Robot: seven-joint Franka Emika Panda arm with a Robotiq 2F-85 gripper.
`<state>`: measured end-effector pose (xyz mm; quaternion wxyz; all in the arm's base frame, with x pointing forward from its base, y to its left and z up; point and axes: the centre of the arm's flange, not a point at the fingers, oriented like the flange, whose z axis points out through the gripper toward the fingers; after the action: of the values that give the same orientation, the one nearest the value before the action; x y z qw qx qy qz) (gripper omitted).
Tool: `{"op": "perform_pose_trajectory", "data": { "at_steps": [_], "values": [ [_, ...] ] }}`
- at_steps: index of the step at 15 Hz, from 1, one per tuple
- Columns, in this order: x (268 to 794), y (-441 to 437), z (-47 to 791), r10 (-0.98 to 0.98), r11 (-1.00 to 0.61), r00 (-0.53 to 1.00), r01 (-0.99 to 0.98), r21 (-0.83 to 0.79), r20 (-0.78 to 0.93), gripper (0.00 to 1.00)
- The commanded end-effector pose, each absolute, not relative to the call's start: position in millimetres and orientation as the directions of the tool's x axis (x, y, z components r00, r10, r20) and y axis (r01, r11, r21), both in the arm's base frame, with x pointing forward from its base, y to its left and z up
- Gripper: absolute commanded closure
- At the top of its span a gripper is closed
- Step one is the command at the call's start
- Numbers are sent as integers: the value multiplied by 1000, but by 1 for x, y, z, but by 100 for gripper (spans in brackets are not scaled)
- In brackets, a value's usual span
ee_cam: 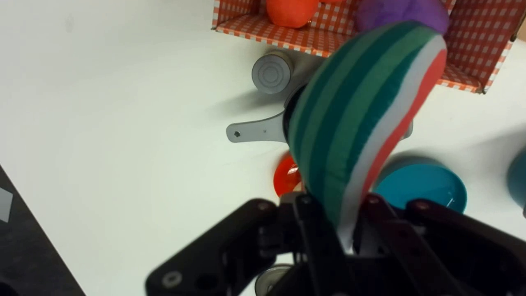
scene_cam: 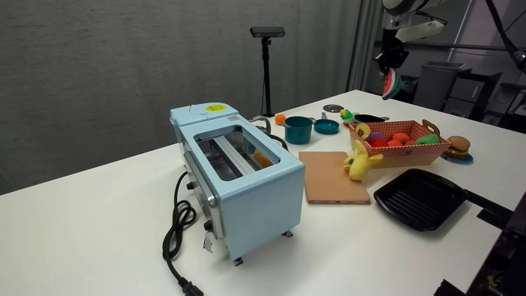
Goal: Take the watermelon plushie from the box and put it in the black pot
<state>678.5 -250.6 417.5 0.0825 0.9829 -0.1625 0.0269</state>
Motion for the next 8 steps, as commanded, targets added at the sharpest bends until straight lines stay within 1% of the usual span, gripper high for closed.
{"op": "perform_pose_trajectory", "data": {
  "at_steps": [1,8],
  "values": [
    [718,-276,416,-319,-936,946,-324,136,57,97],
    [731,-291,367,-342,-928,940,-340,151,17,97]
  ]
}}
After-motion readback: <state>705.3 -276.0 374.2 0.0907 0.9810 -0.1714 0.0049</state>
